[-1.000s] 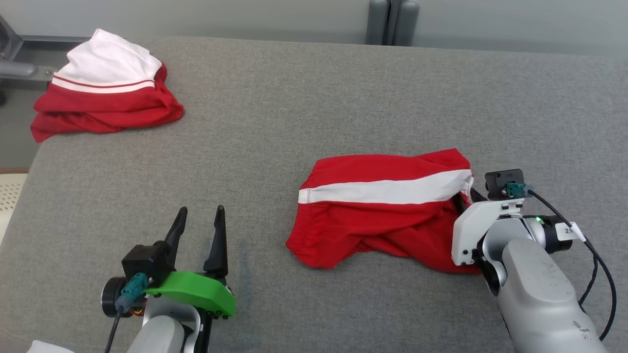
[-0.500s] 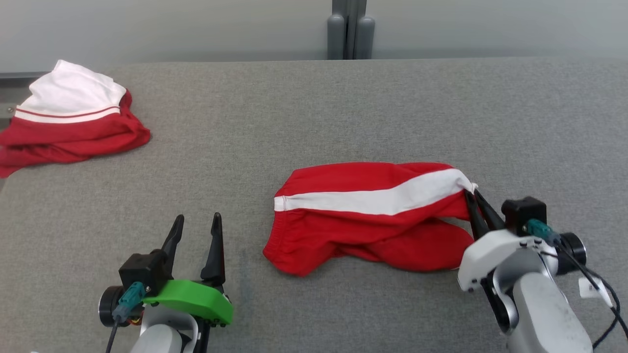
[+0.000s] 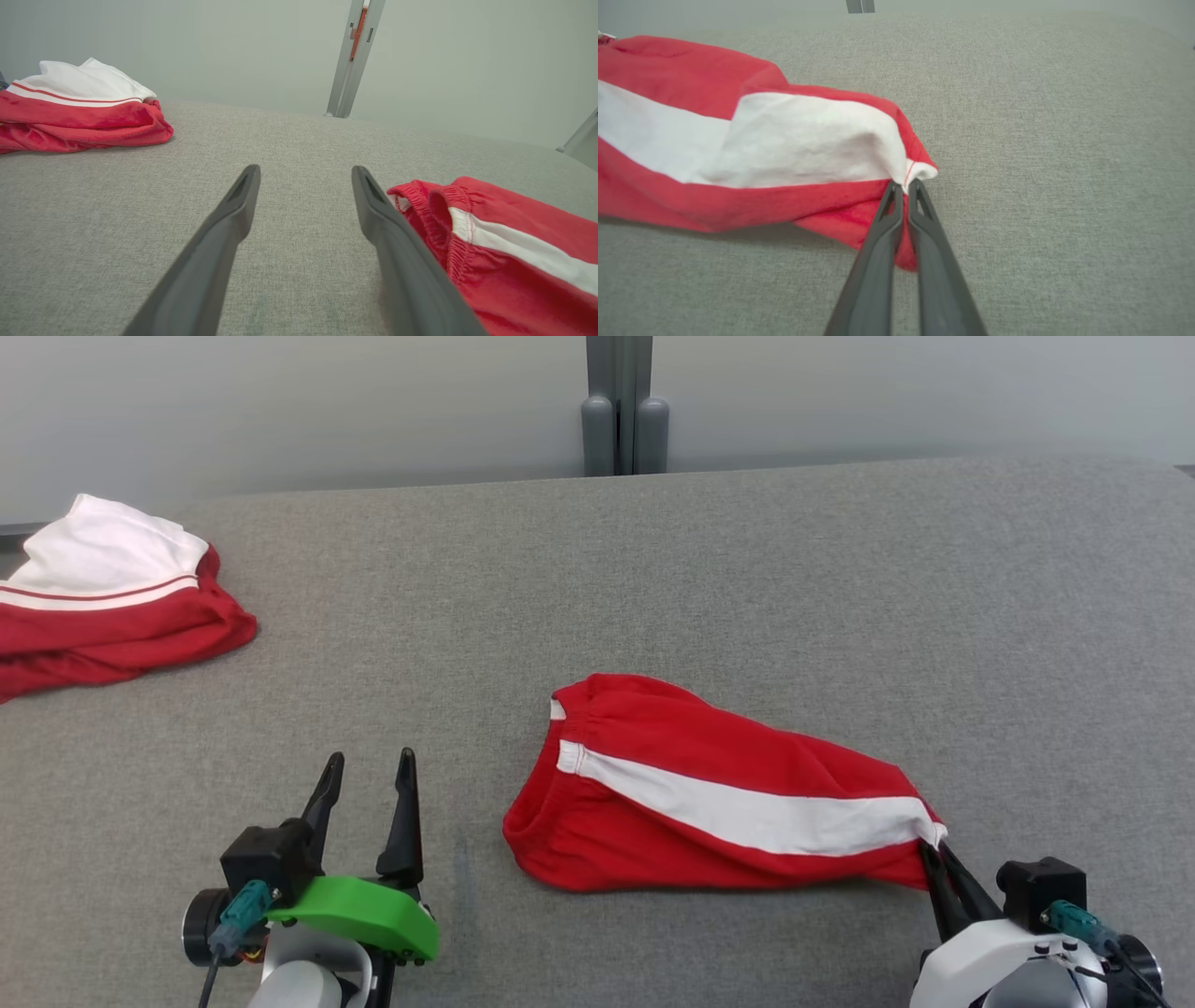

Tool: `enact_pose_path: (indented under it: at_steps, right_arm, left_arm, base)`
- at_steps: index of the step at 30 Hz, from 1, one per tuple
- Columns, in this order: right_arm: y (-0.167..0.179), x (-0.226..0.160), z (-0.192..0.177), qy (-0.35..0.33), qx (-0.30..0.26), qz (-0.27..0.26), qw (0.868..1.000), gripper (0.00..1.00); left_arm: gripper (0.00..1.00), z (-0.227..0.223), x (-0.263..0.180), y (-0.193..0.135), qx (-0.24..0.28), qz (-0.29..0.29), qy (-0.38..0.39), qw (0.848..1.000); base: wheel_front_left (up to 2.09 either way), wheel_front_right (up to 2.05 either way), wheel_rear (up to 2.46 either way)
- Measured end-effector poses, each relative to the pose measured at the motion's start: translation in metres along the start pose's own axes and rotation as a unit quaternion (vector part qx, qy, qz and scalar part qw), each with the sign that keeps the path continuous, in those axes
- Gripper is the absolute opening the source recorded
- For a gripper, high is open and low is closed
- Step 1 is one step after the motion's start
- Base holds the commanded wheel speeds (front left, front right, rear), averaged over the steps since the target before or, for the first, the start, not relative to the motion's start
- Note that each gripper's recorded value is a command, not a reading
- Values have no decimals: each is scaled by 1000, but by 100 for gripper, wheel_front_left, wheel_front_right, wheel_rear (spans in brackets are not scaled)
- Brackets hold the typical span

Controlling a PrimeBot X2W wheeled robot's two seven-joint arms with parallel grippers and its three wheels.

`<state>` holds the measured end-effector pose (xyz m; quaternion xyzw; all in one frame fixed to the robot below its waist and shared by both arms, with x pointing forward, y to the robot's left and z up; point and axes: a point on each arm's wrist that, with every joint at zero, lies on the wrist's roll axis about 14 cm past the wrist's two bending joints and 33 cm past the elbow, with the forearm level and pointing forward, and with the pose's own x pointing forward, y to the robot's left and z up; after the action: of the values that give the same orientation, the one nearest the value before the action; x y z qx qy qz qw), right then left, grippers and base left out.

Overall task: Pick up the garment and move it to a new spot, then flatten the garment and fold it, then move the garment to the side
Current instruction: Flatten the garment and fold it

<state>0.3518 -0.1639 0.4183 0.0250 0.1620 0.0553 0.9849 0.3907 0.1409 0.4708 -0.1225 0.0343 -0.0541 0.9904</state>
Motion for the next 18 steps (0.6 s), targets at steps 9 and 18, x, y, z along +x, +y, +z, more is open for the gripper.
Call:
enact_pose_path:
  at_steps: [9,18]
  right_arm:
    - [-22,0,-3,-10,4,-33,999,100]
    - [-33,4,51,-102,9,-48,994,100]
  left_arm:
    - [100,0,-6,-4,-9,0,-2,1000]
    - [100,9,-8,-13,-14,-8,-18,1000]
  base:
    - [0,0,0]
    - [0,0,0]
